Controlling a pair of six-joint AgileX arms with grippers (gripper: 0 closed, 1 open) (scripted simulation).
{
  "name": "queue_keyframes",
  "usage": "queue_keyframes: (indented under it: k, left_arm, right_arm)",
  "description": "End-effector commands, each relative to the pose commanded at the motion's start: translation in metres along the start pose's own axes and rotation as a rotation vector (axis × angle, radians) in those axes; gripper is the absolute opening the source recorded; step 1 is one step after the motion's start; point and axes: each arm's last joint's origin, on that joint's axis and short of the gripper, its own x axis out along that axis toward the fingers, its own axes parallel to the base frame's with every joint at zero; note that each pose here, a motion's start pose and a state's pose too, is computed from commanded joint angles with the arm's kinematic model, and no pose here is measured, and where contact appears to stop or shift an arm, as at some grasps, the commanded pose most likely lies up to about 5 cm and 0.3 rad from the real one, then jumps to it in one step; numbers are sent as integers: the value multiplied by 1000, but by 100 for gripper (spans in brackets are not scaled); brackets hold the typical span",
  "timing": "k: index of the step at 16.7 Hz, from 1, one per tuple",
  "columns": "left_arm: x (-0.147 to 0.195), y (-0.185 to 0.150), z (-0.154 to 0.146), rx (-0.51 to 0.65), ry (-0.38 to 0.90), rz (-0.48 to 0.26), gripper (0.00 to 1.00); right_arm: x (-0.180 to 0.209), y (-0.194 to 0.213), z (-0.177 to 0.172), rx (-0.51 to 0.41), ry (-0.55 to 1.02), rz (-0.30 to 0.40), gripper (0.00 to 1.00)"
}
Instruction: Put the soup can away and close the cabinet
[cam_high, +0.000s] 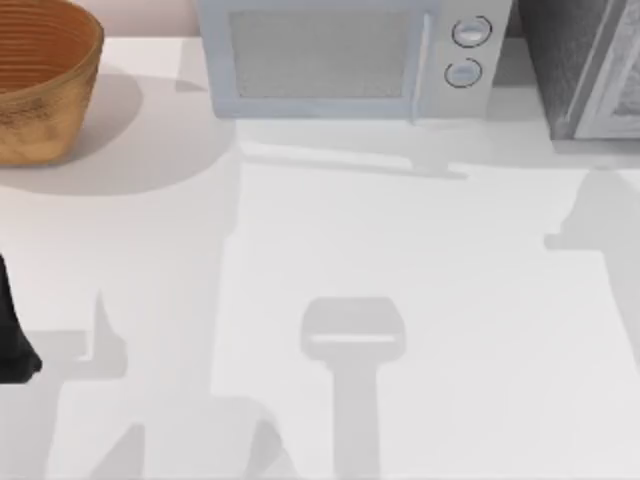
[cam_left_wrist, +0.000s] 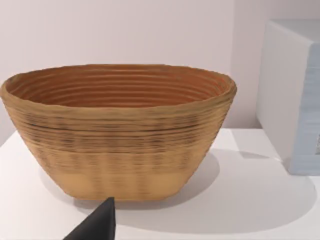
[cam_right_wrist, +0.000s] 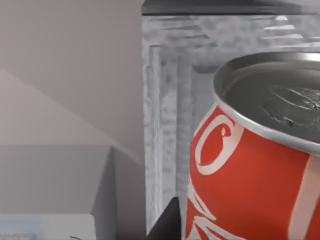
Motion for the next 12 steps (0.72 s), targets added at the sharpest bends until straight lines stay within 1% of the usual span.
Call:
queue_keyframes:
  k: [5, 12]
  left_arm:
    - [0, 0, 0, 0, 0, 0, 100]
    - [0, 0, 0, 0, 0, 0, 100]
  right_arm:
    - [23, 7, 49, 3, -20, 1, 0]
    - [70, 21, 103, 2, -10, 1, 0]
